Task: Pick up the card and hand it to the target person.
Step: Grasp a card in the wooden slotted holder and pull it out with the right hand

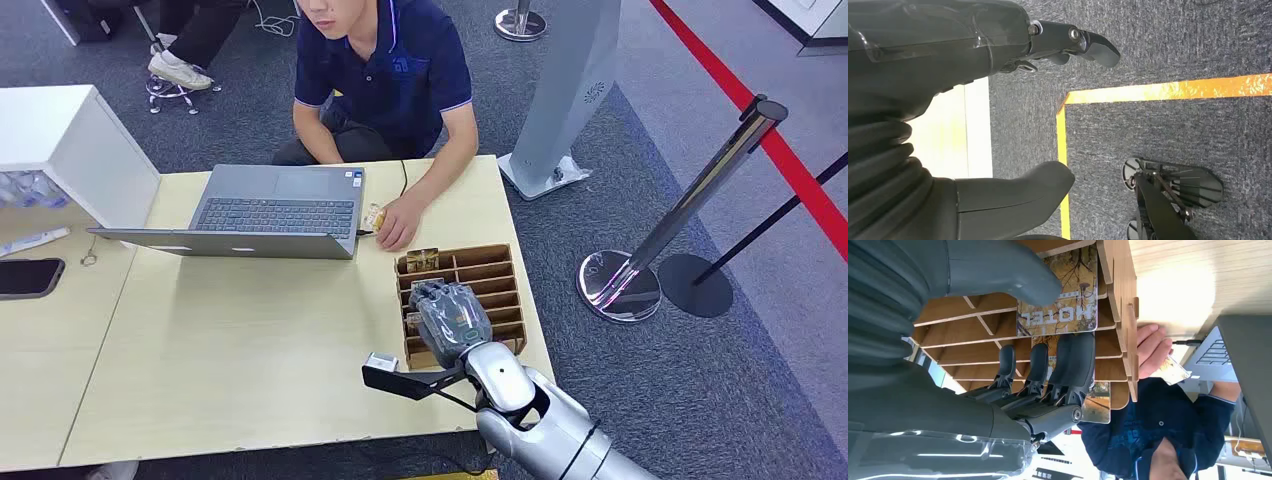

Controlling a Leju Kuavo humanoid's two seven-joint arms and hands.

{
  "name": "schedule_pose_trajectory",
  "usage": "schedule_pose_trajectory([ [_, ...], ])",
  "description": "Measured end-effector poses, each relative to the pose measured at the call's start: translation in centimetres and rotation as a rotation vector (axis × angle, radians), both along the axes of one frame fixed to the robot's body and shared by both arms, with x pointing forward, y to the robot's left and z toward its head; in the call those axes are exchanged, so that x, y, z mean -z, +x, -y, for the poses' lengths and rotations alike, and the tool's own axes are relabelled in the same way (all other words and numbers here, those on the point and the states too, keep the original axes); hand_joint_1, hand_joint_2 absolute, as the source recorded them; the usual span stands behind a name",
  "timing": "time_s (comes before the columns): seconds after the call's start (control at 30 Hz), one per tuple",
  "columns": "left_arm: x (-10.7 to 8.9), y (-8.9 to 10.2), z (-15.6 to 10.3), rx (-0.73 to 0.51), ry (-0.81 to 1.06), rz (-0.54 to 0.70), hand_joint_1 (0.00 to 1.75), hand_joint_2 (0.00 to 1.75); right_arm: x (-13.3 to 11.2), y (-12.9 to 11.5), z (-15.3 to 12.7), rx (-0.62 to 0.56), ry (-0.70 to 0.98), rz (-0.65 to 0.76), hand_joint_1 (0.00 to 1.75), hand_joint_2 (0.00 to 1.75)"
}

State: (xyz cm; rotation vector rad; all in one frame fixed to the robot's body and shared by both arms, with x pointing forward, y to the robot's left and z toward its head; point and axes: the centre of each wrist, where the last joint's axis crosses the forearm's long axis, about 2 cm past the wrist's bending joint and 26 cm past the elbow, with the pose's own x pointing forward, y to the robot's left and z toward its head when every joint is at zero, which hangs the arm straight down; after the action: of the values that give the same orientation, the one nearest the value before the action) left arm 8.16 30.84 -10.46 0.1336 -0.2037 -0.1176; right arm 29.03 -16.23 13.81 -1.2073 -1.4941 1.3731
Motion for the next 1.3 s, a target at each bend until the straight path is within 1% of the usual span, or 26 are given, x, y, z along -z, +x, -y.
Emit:
schedule_pose_trajectory([
  [0.07,0.0,0.0,0.0,0.000,0.000,0.000,0.00,1.75,0.0,0.0,0.0,0.001,0.001,0.001,1.14,1.75],
  [0.17,0.0,0.0,0.0,0.000,0.000,0.000,0.00,1.75,0.0,0.0,0.1,0.003,0.006,0.006,1.37,1.75],
  [0.23,0.0,0.0,0.0,0.000,0.000,0.000,0.00,1.75,0.0,0.0,0.1,0.004,0.010,0.011,1.41,1.75],
  [0.37,0.0,0.0,0.0,0.000,0.000,0.000,0.00,1.75,0.0,-0.1,0.1,0.005,0.013,0.018,1.46,1.75],
  [0.67,0.0,0.0,0.0,0.000,0.000,0.002,0.00,1.75,-0.3,0.0,0.2,0.007,0.014,0.035,1.50,1.75],
  [0.73,0.0,0.0,0.0,0.000,0.000,0.002,0.00,1.75,-0.3,0.0,0.2,0.007,0.015,0.037,1.54,1.75],
  [0.83,0.0,0.0,0.0,0.000,0.000,0.003,0.00,1.75,-0.4,0.0,0.3,0.011,0.017,0.039,1.64,1.75],
  [1.03,0.0,0.0,0.0,-0.001,0.000,0.003,0.00,1.75,-0.6,-0.1,0.4,0.017,0.033,0.065,1.73,1.75],
  [1.17,0.0,0.0,0.0,-0.004,0.000,0.000,0.00,1.75,-1.8,-0.3,0.4,0.012,0.052,0.129,1.75,1.75],
  [1.3,0.0,-0.1,0.0,-0.010,0.000,-0.010,0.00,1.75,-4.6,-0.6,0.4,-0.001,0.063,0.245,1.75,1.75],
])
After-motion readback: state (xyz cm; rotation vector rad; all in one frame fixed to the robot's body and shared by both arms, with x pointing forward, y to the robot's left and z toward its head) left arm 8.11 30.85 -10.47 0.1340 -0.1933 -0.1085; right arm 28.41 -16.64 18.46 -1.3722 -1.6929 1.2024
